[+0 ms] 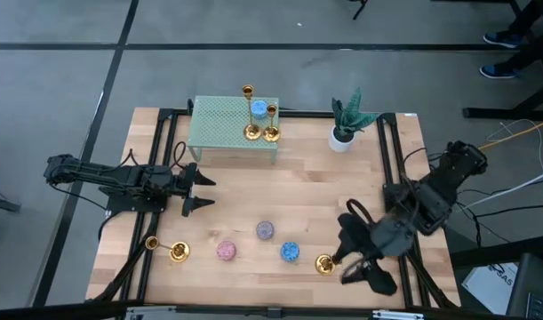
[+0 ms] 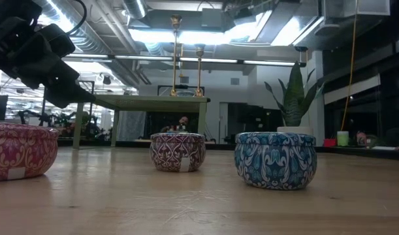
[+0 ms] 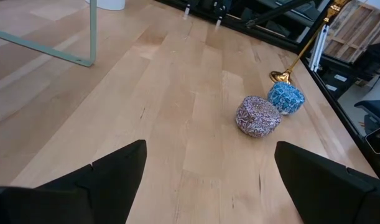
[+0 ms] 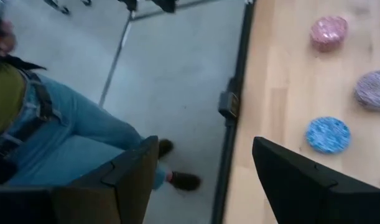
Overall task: Pick & Place candle stick holders
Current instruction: Put the gold candle holder on the shelf
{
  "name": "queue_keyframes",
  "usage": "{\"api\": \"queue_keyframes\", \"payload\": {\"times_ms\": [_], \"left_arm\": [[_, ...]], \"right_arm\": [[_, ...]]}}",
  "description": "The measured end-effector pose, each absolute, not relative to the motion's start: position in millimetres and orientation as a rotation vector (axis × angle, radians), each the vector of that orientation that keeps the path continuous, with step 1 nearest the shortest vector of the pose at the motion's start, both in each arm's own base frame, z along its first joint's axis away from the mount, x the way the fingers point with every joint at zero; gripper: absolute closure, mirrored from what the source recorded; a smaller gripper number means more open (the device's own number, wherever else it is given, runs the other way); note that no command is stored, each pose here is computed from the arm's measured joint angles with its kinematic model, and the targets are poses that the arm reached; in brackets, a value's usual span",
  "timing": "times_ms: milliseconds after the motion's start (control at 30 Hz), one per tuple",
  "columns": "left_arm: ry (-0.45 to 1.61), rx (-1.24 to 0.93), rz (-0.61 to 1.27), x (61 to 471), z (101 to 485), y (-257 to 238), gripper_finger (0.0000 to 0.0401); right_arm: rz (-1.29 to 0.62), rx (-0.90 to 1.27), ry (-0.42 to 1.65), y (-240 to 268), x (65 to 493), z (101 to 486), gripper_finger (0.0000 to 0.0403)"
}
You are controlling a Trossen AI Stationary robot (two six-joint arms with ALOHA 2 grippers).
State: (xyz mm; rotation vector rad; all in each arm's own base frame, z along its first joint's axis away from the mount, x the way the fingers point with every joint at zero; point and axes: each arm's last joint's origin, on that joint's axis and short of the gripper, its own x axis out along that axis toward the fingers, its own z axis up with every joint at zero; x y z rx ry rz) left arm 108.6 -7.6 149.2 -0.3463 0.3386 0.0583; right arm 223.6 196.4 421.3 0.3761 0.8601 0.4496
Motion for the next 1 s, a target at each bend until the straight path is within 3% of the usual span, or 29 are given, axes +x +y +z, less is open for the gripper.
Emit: {"api": "queue_keyframes", "payload": {"times_ms": [533,1000], "left_arm": [[0.338,-0.346,0.059,109,149,-8,0.0049],[0.339,-0.346,0.059,109,149,-8,0.0047]], "right_arm": [[0.519,0.358,0.744,236,191,430,0.0137],[0.305,0.398,1.079,236,152,406,0.0137]]}}
